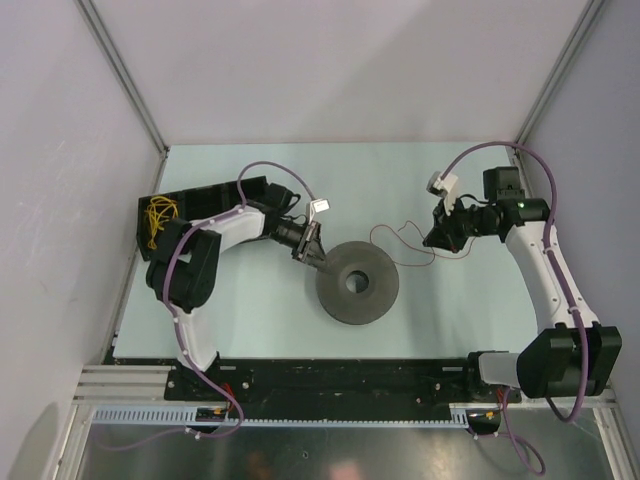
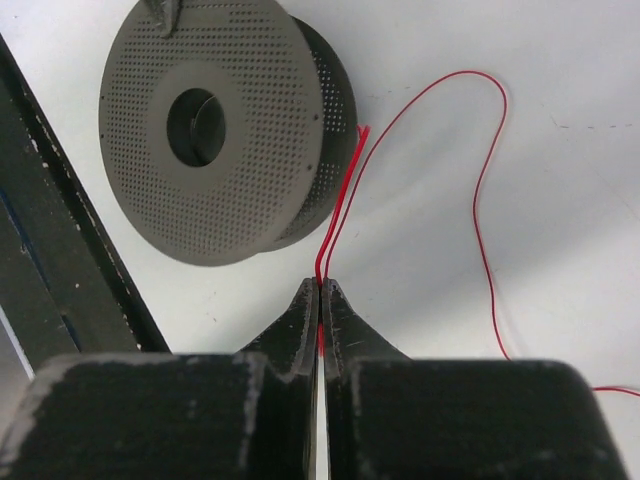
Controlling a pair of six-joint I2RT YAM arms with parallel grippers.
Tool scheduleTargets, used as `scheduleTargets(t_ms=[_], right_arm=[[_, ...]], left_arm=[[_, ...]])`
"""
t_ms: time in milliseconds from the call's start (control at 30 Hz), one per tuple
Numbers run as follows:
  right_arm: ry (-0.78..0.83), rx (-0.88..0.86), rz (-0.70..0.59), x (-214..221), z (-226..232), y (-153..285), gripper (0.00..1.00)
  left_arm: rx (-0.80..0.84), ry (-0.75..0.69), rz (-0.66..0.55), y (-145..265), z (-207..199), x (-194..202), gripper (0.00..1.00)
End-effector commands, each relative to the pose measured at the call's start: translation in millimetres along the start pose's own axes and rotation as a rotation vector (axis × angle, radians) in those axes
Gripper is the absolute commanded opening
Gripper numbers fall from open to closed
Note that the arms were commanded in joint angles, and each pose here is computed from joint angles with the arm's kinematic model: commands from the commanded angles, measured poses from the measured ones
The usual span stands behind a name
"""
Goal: Wrap the cables
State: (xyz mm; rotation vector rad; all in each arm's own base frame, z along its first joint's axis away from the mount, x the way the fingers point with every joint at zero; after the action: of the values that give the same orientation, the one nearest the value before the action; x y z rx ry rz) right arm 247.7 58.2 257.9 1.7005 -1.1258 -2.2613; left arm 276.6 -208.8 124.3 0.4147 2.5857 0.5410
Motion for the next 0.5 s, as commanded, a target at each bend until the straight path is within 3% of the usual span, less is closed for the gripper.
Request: scheduleTargets(t_ms=[0, 100, 200, 467], right_arm=[[0.018, -0.008, -0.040, -8, -3, 3, 0.00], [0.046, 0.004, -0.062, -12, -3, 7, 0.00], [0.103, 0.008, -0.084, -17, 3, 11, 0.00], [0.279, -0.045, -0.152, -45, 42, 11, 0.00]], left_arm=[[-0.022, -0.104, -0.037, 2, 0, -14, 0.02], [-0.051, -0.214, -0.081, 17, -25, -19, 0.00], [-0.149, -0.411, -0.124, 33, -56, -15, 0.00], [-0.370, -0.880, -0.157, 56, -111, 25, 0.00]])
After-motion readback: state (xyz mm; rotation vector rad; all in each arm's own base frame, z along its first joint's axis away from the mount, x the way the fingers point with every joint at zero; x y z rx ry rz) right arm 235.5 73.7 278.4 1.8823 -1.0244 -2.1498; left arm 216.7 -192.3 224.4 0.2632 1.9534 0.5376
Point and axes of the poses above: each gripper's point midway between its finger pads, its own y axis back along the fingers, its own z axis along the line the jaws close on, x = y × z, the point moved 8 cm from there along y, back along the fingers, and after that the axes turned 2 degrees about y, right-handed, at the moved point
